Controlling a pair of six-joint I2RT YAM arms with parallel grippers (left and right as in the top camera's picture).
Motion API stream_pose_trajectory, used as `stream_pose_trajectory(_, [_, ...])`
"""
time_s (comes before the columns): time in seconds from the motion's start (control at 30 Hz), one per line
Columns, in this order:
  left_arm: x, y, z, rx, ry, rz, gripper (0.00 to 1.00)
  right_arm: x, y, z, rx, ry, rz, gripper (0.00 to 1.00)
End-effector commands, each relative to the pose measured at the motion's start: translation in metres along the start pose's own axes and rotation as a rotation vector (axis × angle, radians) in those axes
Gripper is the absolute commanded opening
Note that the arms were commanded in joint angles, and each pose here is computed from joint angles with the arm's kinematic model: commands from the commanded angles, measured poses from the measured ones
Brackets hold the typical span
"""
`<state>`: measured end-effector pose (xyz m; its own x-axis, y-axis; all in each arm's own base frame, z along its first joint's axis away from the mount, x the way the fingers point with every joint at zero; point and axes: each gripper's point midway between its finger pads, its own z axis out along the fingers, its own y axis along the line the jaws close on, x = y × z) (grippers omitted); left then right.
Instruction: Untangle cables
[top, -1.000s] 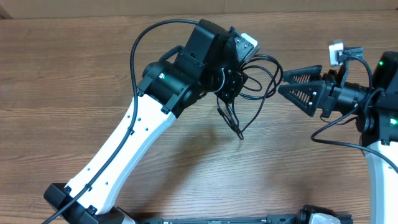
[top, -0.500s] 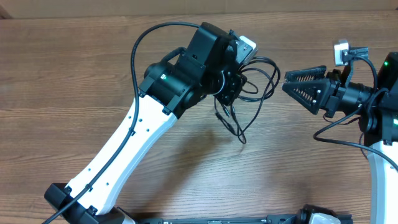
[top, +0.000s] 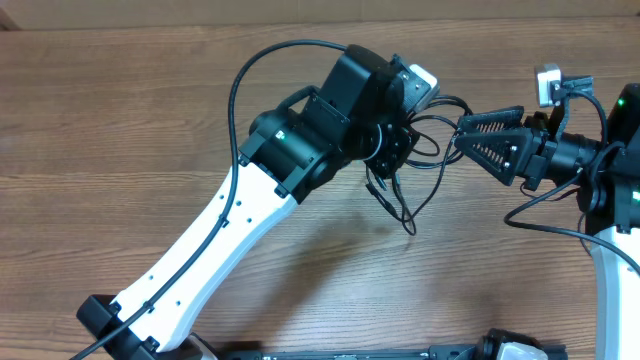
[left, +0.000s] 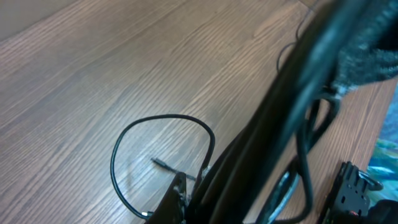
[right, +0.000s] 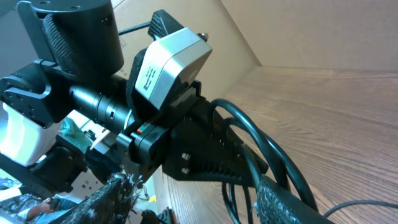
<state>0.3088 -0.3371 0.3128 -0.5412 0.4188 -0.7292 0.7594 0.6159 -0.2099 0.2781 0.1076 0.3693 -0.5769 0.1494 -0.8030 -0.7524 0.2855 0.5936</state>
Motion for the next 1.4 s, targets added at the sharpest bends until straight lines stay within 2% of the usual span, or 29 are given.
stream_pose_trajectory(0.0, [-0.007, -0.005, -0.008, 0.007, -0.023, 0.014, 0.04, -0.004, 0.003, -0.001, 0.023, -0.005, -0.036, 0.62])
stream_pose_trajectory(0.73, [-0.017, -0.006, -0.018, 0.011, -0.068, 0.029, 0.04, -0.006, -0.019, -0.003, 0.151, -0.015, -0.031, 0.63])
stream_pose_trajectory(0.97, [-0.018, -0.023, -0.025, 0.1, -0.078, 0.082, 0.04, -0.006, -0.021, -0.003, 0.166, -0.016, -0.032, 0.63])
stream_pose_trajectory(1.0, [-0.018, -0.024, -0.025, 0.105, -0.079, 0.082, 0.04, -0.006, -0.022, -0.003, 0.167, -0.016, -0.031, 0.61])
stream_pose_trajectory(1.07, [-0.018, -0.025, -0.025, 0.111, -0.078, 0.082, 0.04, -0.006, -0.021, -0.003, 0.166, -0.016, -0.032, 0.5])
stream_pose_trajectory(1.13, [-0.019, -0.025, -0.025, 0.11, -0.082, 0.083, 0.04, -0.005, -0.021, -0.003, 0.166, -0.015, -0.027, 0.3])
stream_pose_trajectory(1.2, [-0.02, -0.025, -0.025, 0.11, -0.09, 0.085, 0.04, -0.005, -0.021, -0.003, 0.166, -0.015, -0.023, 0.06])
stream_pose_trajectory(1.37, [-0.018, -0.02, -0.024, 0.08, -0.079, 0.082, 0.04, -0.007, -0.021, -0.003, 0.166, -0.019, -0.043, 0.04])
